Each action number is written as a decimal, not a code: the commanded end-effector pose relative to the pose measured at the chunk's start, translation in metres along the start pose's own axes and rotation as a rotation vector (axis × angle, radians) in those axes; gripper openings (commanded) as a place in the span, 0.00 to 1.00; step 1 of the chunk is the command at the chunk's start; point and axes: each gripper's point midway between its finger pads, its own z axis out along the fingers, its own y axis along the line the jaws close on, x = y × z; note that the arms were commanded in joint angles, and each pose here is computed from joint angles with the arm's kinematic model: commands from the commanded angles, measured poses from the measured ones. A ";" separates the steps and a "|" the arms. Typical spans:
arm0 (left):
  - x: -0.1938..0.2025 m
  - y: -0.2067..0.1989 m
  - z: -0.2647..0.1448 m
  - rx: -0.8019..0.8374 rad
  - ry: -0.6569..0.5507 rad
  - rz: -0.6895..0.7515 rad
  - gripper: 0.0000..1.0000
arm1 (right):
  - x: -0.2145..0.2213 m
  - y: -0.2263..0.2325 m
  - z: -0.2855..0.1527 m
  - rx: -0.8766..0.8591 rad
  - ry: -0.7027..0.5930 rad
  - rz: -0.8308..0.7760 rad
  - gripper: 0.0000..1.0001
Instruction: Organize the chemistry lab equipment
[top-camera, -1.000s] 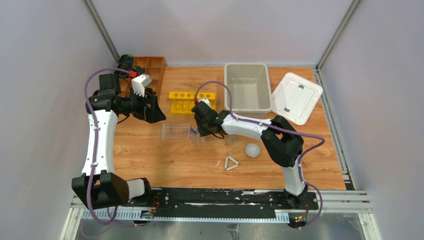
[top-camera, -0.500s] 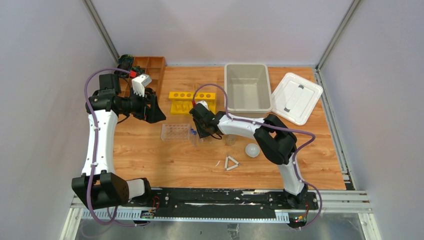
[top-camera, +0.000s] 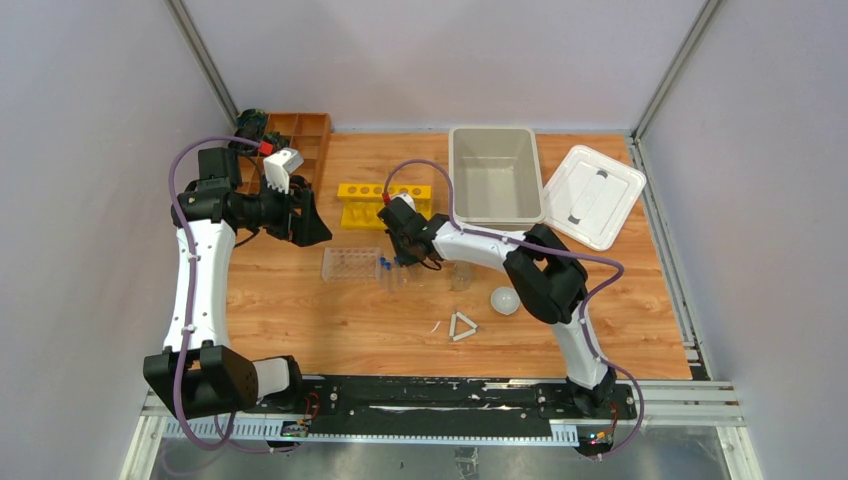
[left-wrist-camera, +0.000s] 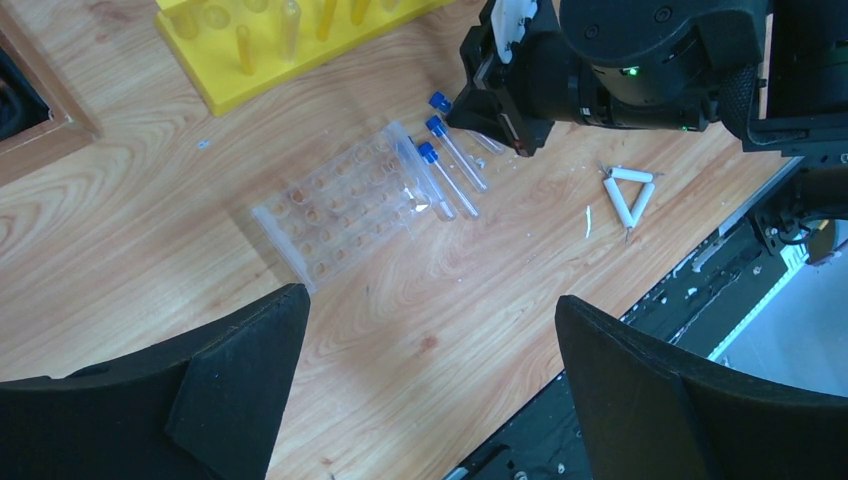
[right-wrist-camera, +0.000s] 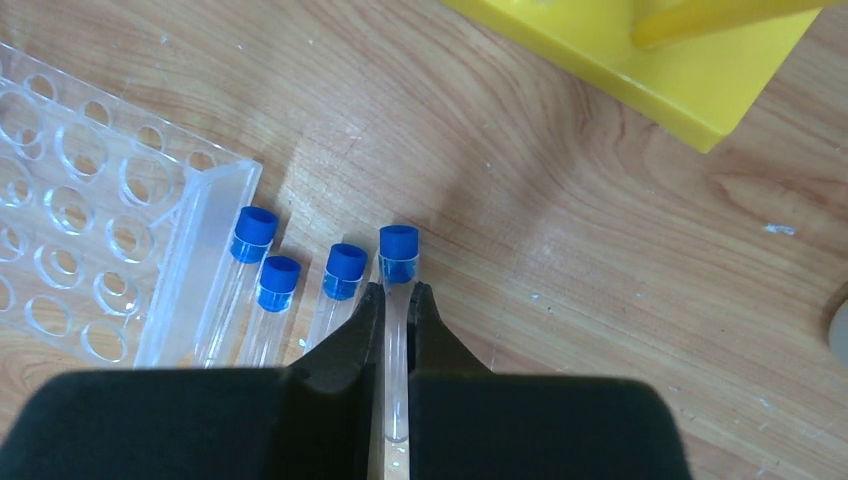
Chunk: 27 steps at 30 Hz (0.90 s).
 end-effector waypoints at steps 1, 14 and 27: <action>-0.004 -0.003 -0.004 0.003 -0.023 0.011 1.00 | -0.032 -0.003 -0.023 0.003 -0.054 0.002 0.00; -0.001 -0.033 -0.001 0.167 -0.071 0.004 0.97 | -0.161 0.104 -0.189 -0.488 -0.615 0.183 0.00; -0.011 -0.060 -0.008 0.302 -0.135 0.003 0.78 | -0.185 0.159 -0.253 -0.693 -0.845 0.246 0.00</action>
